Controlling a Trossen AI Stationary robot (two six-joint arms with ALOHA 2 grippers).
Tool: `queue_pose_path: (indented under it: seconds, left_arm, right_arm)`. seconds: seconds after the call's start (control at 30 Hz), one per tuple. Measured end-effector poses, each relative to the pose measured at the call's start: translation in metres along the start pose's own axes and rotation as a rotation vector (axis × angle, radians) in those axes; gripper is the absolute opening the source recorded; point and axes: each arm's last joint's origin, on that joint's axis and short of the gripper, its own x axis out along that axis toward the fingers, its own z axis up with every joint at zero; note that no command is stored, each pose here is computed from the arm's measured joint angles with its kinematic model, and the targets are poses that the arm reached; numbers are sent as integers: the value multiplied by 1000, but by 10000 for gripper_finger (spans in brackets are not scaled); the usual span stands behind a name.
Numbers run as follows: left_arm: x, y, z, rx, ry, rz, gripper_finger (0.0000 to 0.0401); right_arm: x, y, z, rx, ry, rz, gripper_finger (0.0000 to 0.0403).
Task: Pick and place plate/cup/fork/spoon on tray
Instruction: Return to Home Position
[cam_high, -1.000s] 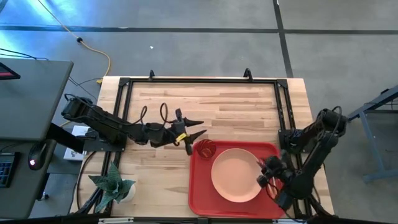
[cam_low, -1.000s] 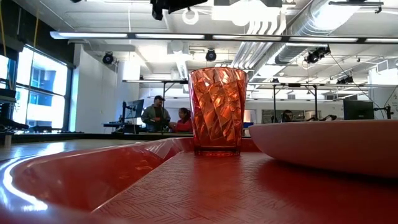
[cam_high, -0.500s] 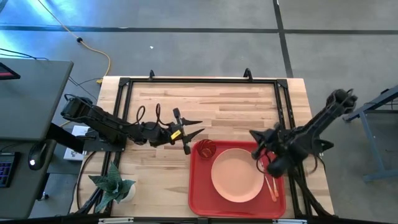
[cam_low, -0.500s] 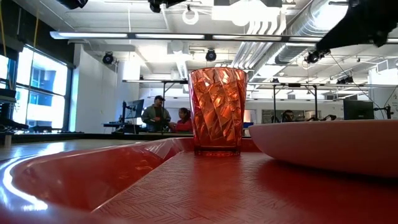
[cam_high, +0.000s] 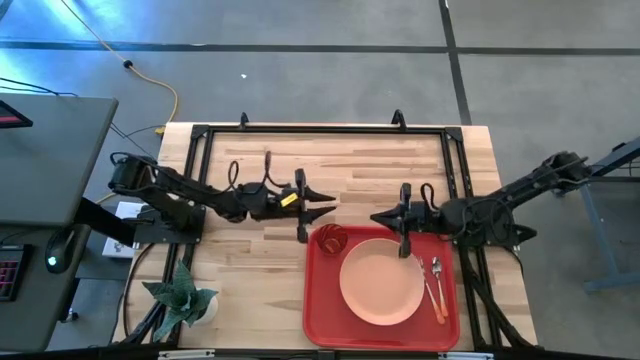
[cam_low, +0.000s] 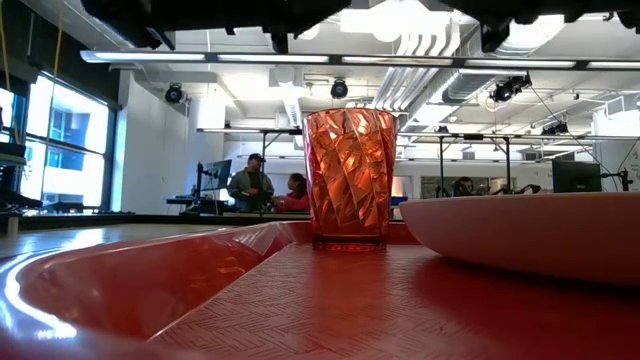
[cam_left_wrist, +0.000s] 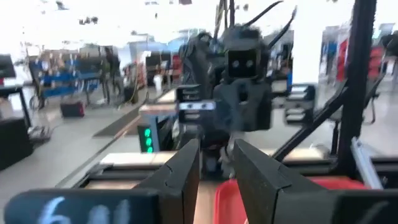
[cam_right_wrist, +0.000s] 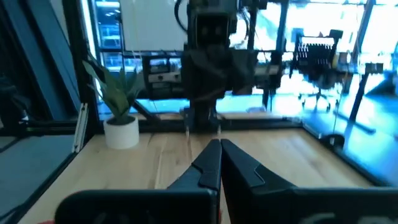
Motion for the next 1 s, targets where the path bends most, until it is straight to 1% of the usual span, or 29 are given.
queue_pose_path:
  seconds: [0.13,0.2,0.4,0.5,0.67,0.73,0.8,0.9,1.0]
  left_arm:
    - [-14,8,-9,-9,-45,23,72]
    - [-25,15,-8,-15,-74,49,65]
    - [-65,27,2,-23,-117,73,48]
    - [-88,28,8,-19,-189,75,44]
    - [-120,29,2,-24,-252,78,44]
    - [-130,31,-5,-16,-239,112,44]
    - [-139,33,-10,-17,-220,177,44]
    - [-151,36,-8,-34,-241,258,44]
    - [-161,37,-1,-44,-298,240,44]
  right_arm:
    - [-5,-12,11,-39,-56,23,0]
    - [-9,-19,16,-41,-68,22,0]
    - [-28,-34,22,-21,-40,-8,0]
    - [-40,-38,26,-15,-37,-8,0]
    - [-58,-42,28,0,-24,1,0]
    - [-64,-44,28,-2,-10,2,0]
    - [-72,-47,29,-39,-18,-15,0]
    - [-88,-56,36,-51,-70,-93,0]
    - [-110,-64,42,-19,-126,-100,0]
